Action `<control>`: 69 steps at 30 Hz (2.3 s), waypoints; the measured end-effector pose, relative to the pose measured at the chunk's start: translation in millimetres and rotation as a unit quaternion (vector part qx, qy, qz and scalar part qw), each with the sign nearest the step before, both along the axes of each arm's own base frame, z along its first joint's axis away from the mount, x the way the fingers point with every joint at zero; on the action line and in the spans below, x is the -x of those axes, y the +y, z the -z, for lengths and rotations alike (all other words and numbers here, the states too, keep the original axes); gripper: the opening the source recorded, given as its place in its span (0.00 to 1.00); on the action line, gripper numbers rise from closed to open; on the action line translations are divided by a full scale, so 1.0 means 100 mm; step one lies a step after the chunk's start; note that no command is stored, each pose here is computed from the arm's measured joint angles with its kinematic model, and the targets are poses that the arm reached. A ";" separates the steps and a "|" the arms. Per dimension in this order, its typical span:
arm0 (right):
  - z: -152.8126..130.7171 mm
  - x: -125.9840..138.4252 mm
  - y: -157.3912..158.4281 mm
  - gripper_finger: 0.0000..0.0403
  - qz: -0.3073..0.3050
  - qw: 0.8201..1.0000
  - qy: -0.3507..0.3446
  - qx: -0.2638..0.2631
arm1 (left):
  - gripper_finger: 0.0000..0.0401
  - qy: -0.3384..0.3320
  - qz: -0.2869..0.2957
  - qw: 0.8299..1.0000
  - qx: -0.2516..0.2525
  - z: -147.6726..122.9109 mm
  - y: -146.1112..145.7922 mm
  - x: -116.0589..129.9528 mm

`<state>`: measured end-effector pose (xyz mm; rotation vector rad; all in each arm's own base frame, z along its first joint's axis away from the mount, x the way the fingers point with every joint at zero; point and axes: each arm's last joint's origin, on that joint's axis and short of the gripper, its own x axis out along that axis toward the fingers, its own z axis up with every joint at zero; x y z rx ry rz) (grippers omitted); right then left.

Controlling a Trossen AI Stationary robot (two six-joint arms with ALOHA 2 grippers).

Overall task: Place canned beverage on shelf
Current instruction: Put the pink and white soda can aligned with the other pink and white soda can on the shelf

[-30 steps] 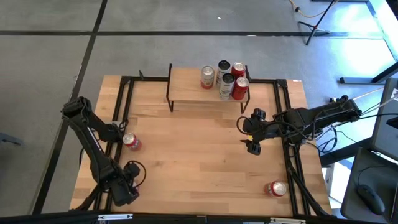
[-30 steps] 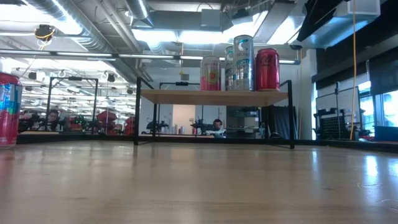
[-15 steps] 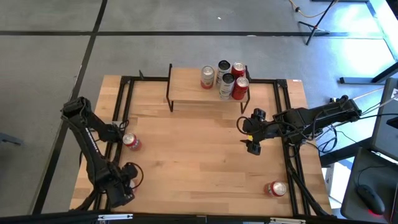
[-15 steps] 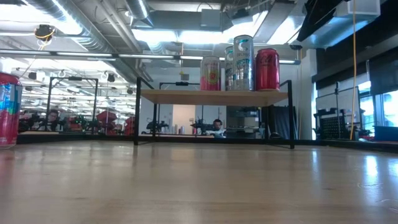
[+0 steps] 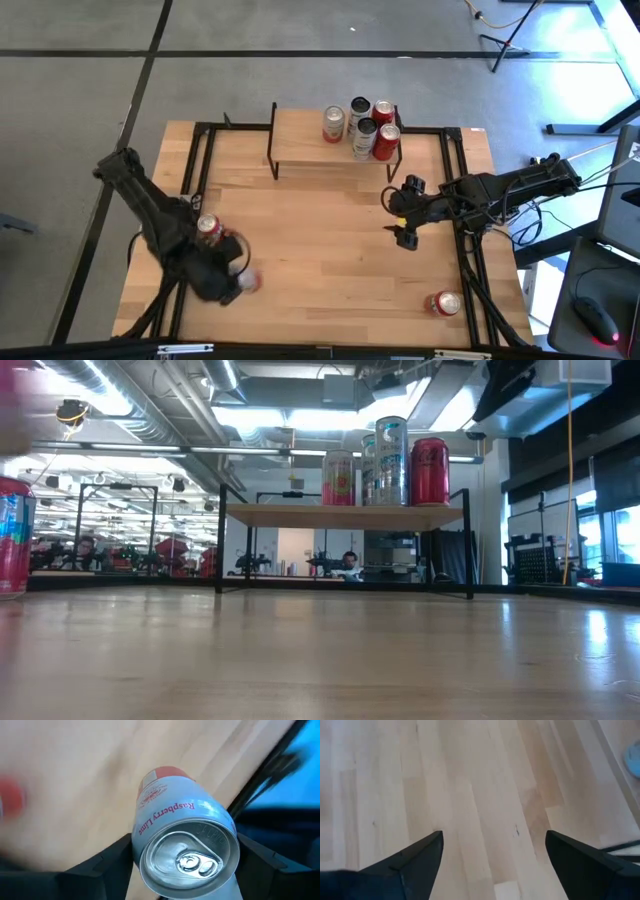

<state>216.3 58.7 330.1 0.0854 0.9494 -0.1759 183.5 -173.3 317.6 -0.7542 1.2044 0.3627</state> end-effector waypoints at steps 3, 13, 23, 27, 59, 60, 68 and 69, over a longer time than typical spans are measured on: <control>-0.04 -0.05 0.02 0.82 -0.012 0.999 -0.030 -0.011 | 0.64 -0.068 0.015 0.997 -0.030 -0.32 0.22 -0.21; -0.55 -0.21 0.07 0.41 -0.078 0.976 -0.202 -0.010 | 0.64 -0.190 0.085 0.965 -0.157 -0.94 0.97 -0.77; -0.85 -0.30 -0.08 0.03 -0.074 0.950 -0.303 -0.012 | 0.64 -0.258 0.159 0.921 -0.245 -1.28 1.30 -1.35; -0.83 -0.33 -0.08 0.07 -0.079 0.951 -0.299 -0.016 | 0.64 -0.276 0.178 0.907 -0.264 -1.38 1.33 -1.46; -0.84 -0.28 -0.17 0.00 -0.078 0.969 -0.225 0.060 | 0.65 -0.290 0.166 0.899 -0.282 -1.42 1.40 -1.50; -0.79 -0.30 -0.16 0.00 -0.075 0.971 -0.220 0.063 | 0.65 -0.294 0.164 0.898 -0.282 -1.43 1.40 -1.50; -0.61 -0.50 -0.12 0.00 -0.079 0.976 -0.190 0.066 | 0.65 -0.309 0.147 0.894 -0.287 -1.46 1.48 -1.53; -0.60 -0.52 -0.12 0.00 -0.077 0.977 -0.188 0.068 | 0.65 -0.312 0.144 0.894 -0.289 -1.47 1.49 -1.54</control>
